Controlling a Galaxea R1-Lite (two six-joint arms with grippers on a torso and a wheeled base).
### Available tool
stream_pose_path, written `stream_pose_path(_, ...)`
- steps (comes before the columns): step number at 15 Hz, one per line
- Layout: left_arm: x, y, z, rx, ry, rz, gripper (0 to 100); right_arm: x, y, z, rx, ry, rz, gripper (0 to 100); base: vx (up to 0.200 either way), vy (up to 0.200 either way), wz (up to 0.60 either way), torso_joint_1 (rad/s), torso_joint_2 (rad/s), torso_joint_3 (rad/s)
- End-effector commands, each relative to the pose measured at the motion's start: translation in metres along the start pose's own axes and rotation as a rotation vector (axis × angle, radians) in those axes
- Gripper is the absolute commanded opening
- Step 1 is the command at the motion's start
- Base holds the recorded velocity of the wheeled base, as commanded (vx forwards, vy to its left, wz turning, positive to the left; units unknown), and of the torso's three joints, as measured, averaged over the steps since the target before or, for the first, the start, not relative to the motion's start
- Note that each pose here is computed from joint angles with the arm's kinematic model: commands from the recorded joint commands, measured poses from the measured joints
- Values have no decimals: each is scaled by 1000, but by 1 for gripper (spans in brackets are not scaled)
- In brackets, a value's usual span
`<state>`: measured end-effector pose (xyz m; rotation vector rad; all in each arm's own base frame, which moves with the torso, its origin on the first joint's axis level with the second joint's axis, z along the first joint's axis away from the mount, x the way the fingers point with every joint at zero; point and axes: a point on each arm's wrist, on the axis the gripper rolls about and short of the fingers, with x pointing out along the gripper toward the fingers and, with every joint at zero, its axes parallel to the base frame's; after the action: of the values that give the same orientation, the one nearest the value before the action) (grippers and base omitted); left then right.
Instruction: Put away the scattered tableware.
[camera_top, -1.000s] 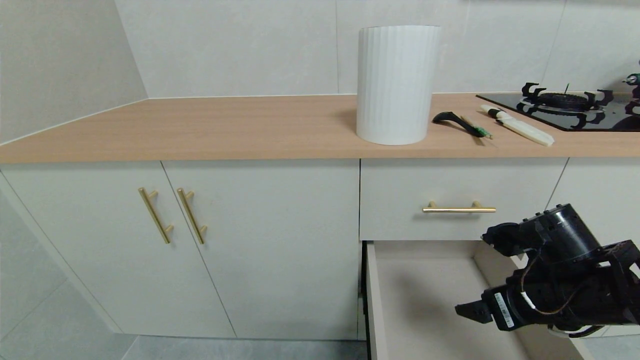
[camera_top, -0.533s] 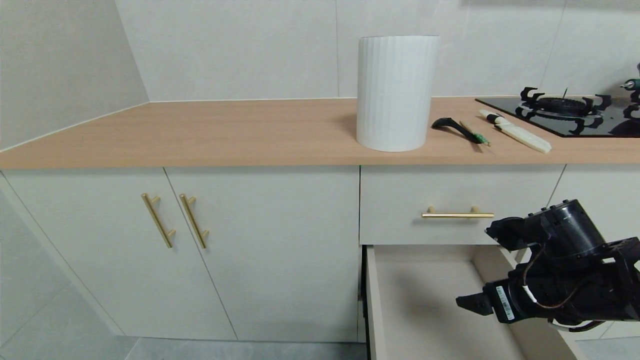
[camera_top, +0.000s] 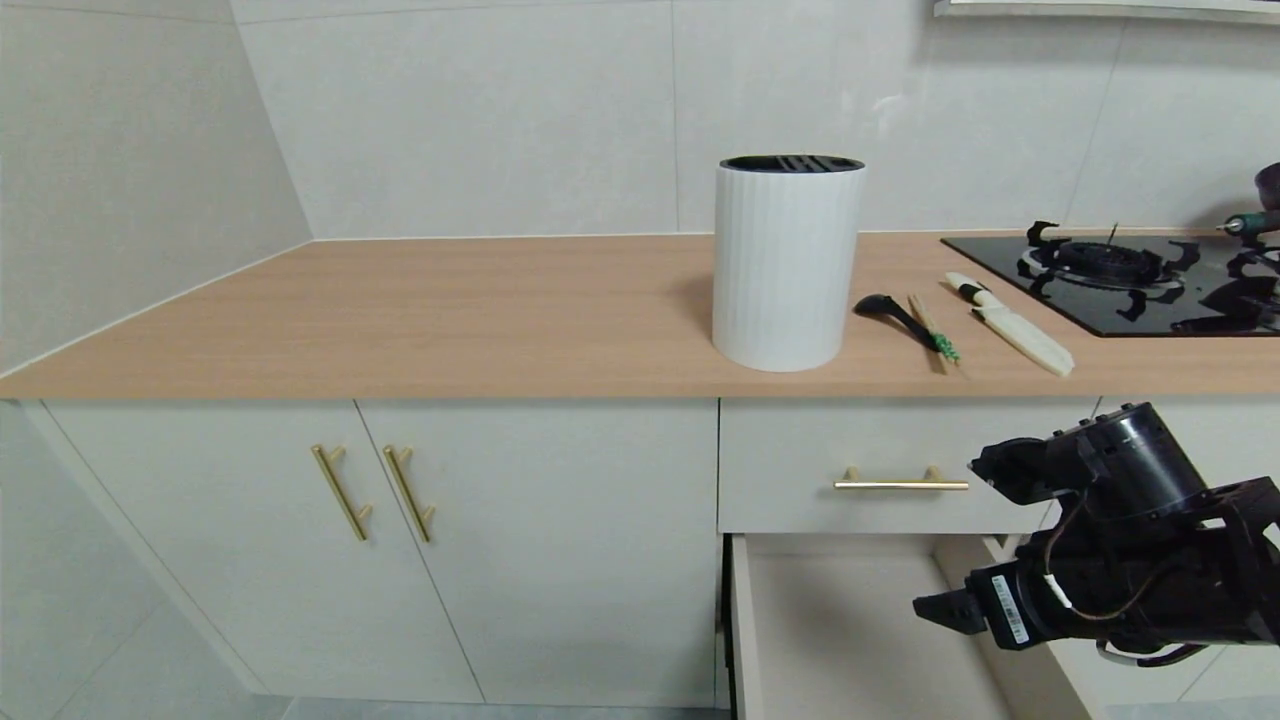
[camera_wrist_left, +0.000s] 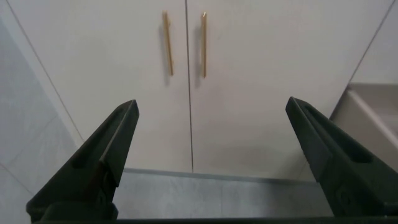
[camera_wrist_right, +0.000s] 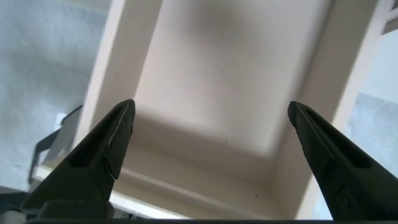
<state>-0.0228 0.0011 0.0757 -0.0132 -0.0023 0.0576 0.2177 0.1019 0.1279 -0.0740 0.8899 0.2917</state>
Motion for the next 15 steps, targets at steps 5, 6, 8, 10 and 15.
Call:
stream_pose_path(5, 0, 0, 0, -1, 0, 1, 100, 4, 0, 0, -2, 8, -6, 100, 0, 0, 0, 186, -457, -273)
stream_pose_path(6, 0, 0, 0, -1, 0, 1, 100, 4, 0, 2, -1, -9, -8, 100, 0, 0, 0, 95, -227, -129)
stream_pose_path(8, 0, 0, 0, -1, 0, 1, 100, -1, 3, 22, 2, -127, -9, 100, 0, 0, 0, 39, -100, -56)
stream_pose_path(10, 0, 0, 0, -1, 0, 1, 100, -11, -5, 57, 42, -203, -36, 100, 0, 0, 0, 0, 0, 0)
stream_pose_path(15, 0, 0, 0, -1, -1, 1, 100, -29, -15, 136, 168, -308, -83, 100, 0, 0, 0, 0, 0, 0)
